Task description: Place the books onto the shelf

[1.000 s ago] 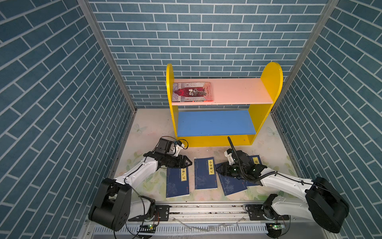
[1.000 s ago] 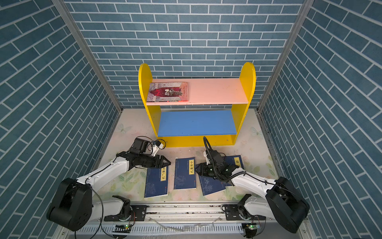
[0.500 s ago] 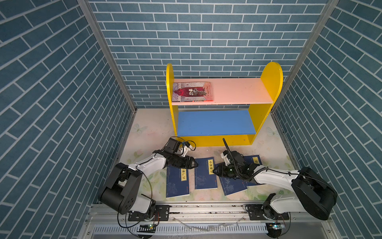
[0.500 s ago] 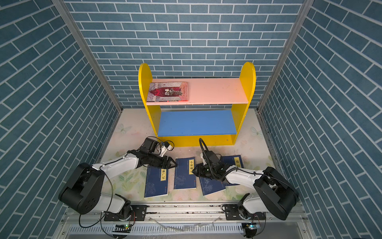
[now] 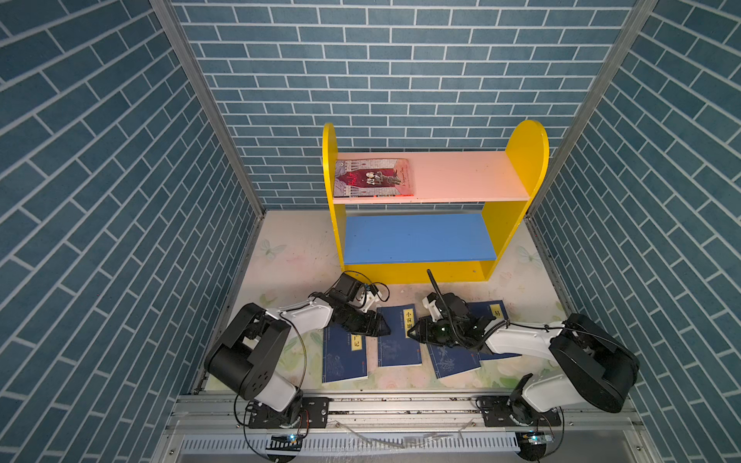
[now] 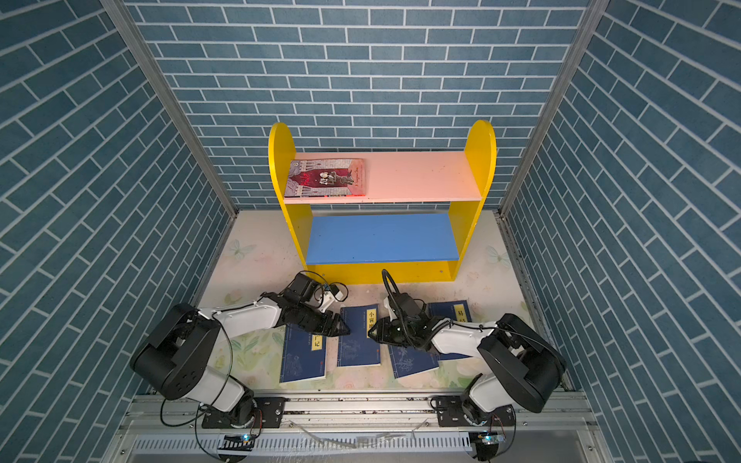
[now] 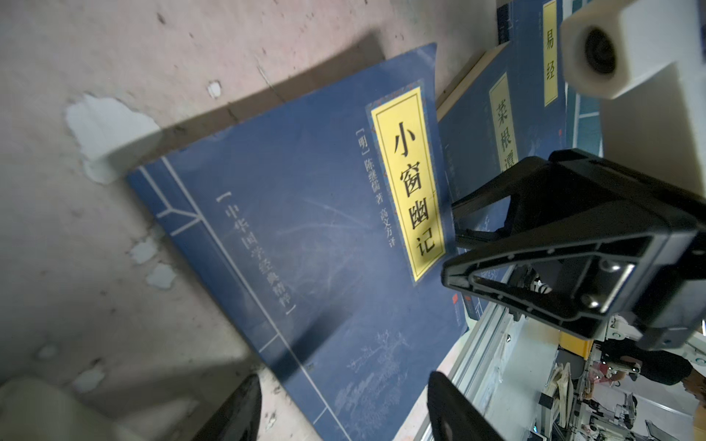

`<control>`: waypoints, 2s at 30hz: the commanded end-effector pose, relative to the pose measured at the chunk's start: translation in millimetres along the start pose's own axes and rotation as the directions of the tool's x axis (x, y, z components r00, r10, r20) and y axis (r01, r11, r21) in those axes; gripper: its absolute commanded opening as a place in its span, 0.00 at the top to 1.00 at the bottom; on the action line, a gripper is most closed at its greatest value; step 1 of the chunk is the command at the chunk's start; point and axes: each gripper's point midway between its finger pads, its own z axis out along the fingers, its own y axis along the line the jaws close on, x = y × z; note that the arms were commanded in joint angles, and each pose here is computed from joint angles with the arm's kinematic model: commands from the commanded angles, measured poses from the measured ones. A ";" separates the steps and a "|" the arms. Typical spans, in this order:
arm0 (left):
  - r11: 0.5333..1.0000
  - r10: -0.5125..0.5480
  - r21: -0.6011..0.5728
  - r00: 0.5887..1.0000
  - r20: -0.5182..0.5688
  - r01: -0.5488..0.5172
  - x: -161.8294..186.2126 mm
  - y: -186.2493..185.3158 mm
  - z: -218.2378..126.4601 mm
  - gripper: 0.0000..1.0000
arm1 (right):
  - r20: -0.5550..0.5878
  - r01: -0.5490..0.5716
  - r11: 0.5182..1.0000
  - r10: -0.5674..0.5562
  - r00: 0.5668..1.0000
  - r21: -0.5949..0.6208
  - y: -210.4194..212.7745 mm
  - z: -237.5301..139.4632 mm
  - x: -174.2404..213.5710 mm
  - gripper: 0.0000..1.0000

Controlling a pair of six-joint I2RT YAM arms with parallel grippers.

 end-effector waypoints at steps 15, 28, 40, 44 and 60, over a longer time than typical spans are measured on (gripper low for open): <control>0.994 0.105 0.005 0.994 -0.043 -0.105 8.2 -8.1 1.3 0.30 | 0.018 -0.035 0.992 0.038 0.999 -0.122 10.1 -4.4 7.2 0.91; 0.988 0.136 0.035 0.959 0.251 -0.149 -34.3 -34.7 -87.1 0.30 | 0.123 0.097 0.936 -0.058 0.991 -0.340 64.3 -61.0 -18.7 1.00; 0.943 0.105 0.270 0.945 0.310 -0.194 -25.6 -71.9 -117.4 0.21 | 0.142 0.247 0.826 -0.202 0.969 -0.507 115.0 -114.9 -19.3 1.00; 0.896 0.088 0.391 0.948 0.305 -0.209 -26.1 -93.3 -125.6 0.19 | 0.109 0.267 0.791 -0.249 0.962 -0.550 128.5 -118.8 -16.0 1.00; 0.858 0.024 0.486 0.958 0.286 -0.167 -35.7 -110.7 -136.3 0.56 | 0.067 0.265 0.689 -0.301 0.951 -0.675 154.0 -111.9 -22.8 1.00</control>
